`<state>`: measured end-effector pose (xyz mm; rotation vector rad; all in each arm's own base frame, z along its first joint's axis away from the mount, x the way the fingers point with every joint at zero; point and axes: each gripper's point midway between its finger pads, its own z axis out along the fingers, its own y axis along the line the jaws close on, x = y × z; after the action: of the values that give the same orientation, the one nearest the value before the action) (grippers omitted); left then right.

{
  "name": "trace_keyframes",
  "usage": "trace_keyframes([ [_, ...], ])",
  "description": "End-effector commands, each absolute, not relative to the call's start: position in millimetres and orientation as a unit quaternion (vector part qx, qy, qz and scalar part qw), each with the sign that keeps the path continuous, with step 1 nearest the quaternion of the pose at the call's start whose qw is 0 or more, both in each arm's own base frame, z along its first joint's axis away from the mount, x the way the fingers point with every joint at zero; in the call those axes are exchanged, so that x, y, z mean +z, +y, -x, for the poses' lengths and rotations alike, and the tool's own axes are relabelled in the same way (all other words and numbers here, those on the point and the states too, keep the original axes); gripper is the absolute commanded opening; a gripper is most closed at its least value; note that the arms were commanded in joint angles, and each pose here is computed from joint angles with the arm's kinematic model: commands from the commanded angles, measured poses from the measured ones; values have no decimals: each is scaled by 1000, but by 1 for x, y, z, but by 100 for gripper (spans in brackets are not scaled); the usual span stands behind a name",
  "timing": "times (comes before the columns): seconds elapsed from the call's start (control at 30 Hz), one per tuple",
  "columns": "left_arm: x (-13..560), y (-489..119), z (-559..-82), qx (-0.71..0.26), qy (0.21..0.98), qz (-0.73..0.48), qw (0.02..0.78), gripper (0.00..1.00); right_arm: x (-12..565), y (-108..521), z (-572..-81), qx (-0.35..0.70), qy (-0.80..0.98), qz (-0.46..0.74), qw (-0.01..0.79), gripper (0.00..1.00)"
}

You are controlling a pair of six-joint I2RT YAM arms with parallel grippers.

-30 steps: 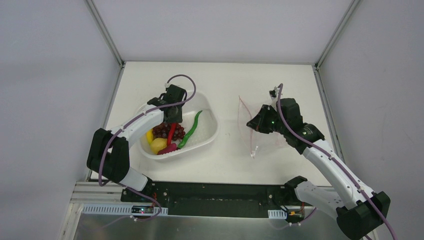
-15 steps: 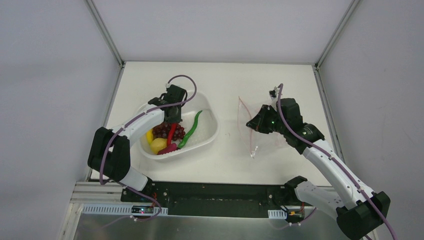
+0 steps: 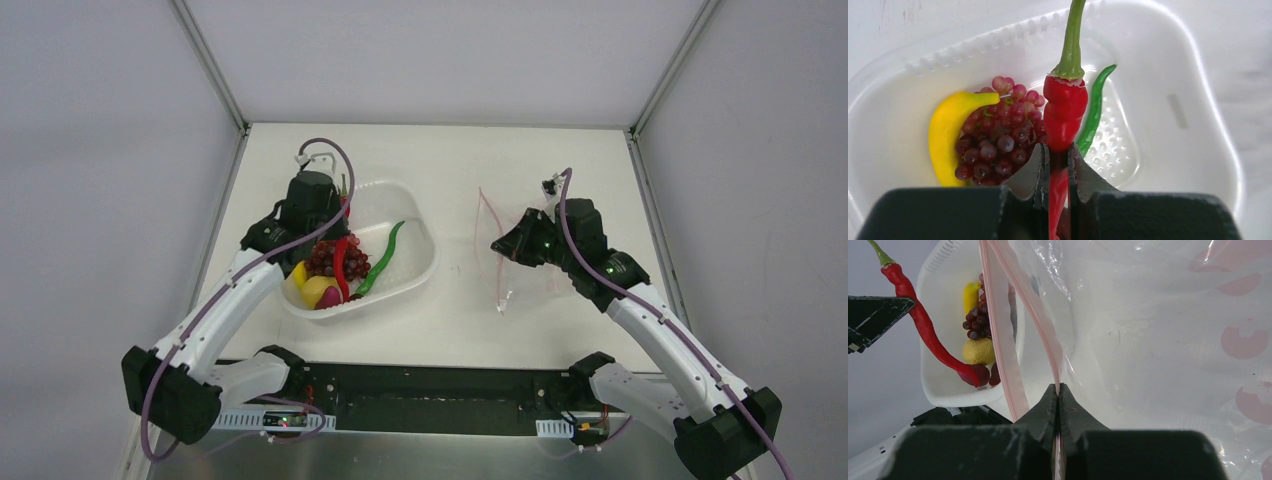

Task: Place the food in the zip-top bag and seal the zipper
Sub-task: Pick up the fake vegetable from the bin, then place the fake vegetable in the zipper food storage bag.

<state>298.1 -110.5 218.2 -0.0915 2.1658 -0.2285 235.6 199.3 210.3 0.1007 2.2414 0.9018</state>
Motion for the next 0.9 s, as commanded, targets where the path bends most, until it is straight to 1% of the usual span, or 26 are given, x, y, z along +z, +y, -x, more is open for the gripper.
trace_keyframes([
  [0.0, 246, -133, -290, -181, 861, 45, 474, 0, 229, 201, -245, 371, 842, -56, 387, 0],
  [0.1, 276, -155, -281, -273, 824, 53, 494, 0, 230, 200, -248, 373, 837, -62, 397, 0],
  [0.17, 301, -165, -275, -334, 785, 64, 517, 0, 231, 199, -250, 373, 832, -69, 404, 0],
  [0.33, 347, -177, -262, -429, 711, 89, 550, 0, 232, 200, -251, 386, 823, -79, 410, 0],
  [0.57, 394, -212, -245, -519, 635, 79, 567, 0, 234, 204, -254, 401, 812, -98, 412, 0],
  [0.67, 416, -217, -240, -535, 617, 72, 572, 0, 234, 203, -256, 397, 811, -102, 417, 0],
  [0.87, 417, -235, -246, -545, 601, 95, 577, 0, 241, 205, -254, 410, 799, -103, 428, 0],
])
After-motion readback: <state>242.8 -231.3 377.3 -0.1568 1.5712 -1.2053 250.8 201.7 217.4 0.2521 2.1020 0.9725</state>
